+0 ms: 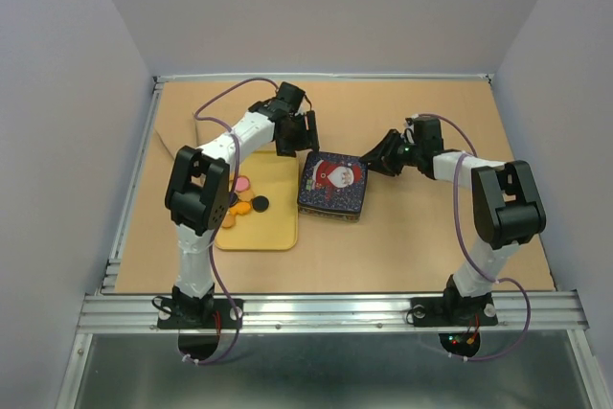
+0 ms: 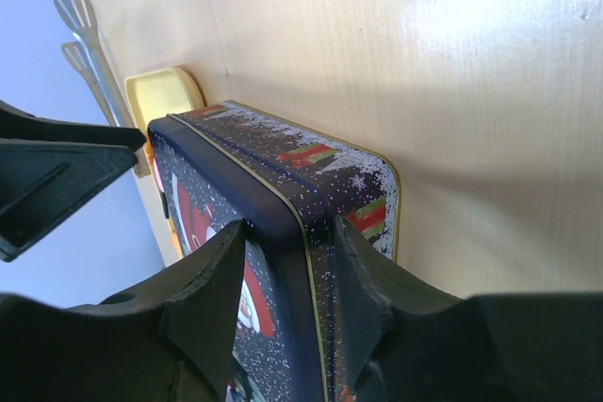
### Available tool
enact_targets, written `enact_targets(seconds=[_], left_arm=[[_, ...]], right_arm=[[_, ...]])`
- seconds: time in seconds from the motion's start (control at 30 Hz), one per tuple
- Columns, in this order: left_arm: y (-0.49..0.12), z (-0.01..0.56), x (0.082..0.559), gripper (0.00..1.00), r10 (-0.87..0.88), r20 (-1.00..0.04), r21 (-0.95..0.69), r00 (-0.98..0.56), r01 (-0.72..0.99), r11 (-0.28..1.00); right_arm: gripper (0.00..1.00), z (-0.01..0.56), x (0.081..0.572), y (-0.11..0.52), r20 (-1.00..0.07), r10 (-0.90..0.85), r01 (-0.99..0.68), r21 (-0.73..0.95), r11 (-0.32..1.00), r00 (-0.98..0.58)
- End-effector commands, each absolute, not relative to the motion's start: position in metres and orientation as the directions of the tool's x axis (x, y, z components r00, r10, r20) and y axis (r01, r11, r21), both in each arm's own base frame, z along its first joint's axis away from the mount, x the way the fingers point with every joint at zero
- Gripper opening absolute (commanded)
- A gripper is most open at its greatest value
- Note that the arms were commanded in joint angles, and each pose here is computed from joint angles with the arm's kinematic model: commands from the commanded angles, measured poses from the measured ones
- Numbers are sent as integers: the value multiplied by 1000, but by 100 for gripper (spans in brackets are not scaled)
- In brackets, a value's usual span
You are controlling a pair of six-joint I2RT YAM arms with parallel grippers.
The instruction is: Pack the cookies
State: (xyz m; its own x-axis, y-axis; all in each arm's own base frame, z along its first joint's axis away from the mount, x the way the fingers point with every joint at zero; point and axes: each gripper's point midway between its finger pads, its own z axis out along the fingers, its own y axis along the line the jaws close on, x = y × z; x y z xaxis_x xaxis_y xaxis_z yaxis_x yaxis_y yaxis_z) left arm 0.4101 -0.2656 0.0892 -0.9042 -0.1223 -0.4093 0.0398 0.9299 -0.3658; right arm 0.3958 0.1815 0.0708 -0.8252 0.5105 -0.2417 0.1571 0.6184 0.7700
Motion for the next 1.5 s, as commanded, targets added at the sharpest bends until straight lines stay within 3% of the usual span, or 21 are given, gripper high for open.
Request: enact_targets(seconds=[0.0, 0.13, 0.37, 0.6, 0.7, 0.73, 0.8, 0.83, 1.0, 1.17, 1.47], left_arm=[[-263, 122, 417, 77, -136, -454, -352, -881, 38, 935], [-263, 139, 421, 77, -156, -477, -366, -865, 34, 930], [-255, 165, 420, 77, -189, -509, -385, -840, 26, 922], [-235, 188, 411, 77, -234, -539, -410, -809, 10, 912], [-223, 193, 405, 77, -245, -542, -411, -803, -1, 912], [-219, 192, 402, 77, -242, -542, -405, -805, -3, 914], [-214, 199, 398, 77, -241, -552, -406, -798, 4, 914], [-211, 195, 394, 77, -237, -546, -399, -803, 1, 917], [-206, 193, 377, 77, -233, -554, -409, -799, 18, 912], [-204, 167, 359, 77, -217, -519, -418, -827, 24, 908], [-196, 157, 350, 77, -196, -530, -418, -825, 52, 907]], right_arm=[[46, 54, 391, 167, -230, 526, 227, 711, 665, -819], [69, 77, 401, 163, -283, 524, 192, 709, 678, -803], [90, 115, 413, 157, -352, 499, 142, 689, 710, -792], [91, 172, 420, 152, -442, 452, 71, 649, 757, -775], [77, 194, 425, 151, -475, 440, 61, 625, 779, -762], [46, 203, 426, 152, -489, 435, 54, 616, 786, -756], [9, 214, 425, 162, -506, 419, 34, 607, 794, -754], [1, 217, 424, 167, -520, 398, 21, 589, 808, -756], [1, 215, 404, 214, -590, 189, -46, 360, 932, -785], [0, 181, 388, 194, -562, 152, 37, 210, 977, -813], [0, 164, 377, 186, -524, 140, 61, 166, 984, -840]])
